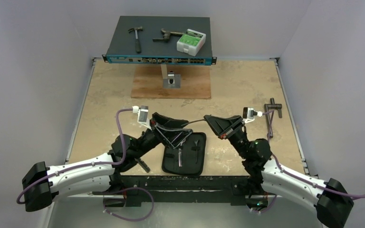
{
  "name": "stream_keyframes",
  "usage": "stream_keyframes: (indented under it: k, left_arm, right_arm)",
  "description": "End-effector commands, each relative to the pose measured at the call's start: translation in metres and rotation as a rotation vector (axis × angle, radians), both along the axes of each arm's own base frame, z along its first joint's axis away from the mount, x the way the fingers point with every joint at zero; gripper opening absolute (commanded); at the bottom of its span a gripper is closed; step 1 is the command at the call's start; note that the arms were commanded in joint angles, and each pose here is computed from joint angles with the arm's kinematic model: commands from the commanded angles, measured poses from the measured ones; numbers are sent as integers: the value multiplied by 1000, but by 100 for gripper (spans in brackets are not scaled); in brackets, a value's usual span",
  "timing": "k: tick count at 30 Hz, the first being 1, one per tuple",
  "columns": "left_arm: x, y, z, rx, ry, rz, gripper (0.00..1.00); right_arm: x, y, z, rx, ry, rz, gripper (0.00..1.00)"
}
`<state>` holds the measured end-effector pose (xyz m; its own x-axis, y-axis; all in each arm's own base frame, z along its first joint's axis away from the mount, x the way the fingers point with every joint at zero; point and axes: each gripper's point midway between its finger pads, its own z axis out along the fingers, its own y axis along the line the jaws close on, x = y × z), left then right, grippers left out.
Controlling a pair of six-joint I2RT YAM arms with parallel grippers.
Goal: Sort the hair-cutting tools
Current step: Pick up the haircut tool at the center of the board.
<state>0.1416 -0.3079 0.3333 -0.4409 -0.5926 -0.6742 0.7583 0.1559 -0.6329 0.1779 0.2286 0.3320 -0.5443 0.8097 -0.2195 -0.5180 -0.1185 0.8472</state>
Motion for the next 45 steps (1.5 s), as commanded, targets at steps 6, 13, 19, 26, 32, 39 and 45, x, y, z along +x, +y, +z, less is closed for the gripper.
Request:
stream_keyframes:
  k: [6, 13, 19, 26, 32, 39, 45]
  left_arm:
    - [-8, 0, 55, -88, -134, -20, 62]
    - [-4, -10, 54, -75, -120, -33, 38]
    - [2, -9, 52, -75, -102, -2, 24]
    - [7, -5, 49, -84, -79, 30, 10]
    - [8, -6, 50, -90, -64, 29, 33]
    - [10, -7, 48, -84, -59, 31, 32]
    - [9, -8, 46, -81, -56, 27, 10]
  right_arm:
    - [-20, -3, 38, 144, -70, 105, 0]
    - [-18, 1, 38, 140, -61, 114, 0]
    - [-18, 2, 40, 134, -64, 116, 0]
    - [-17, 6, 35, 99, -60, 119, 0]
    - [-17, 6, 34, 86, -63, 112, 0]
    - [-16, 7, 33, 79, -62, 111, 0]
    - [-17, 8, 34, 81, -66, 115, 0]
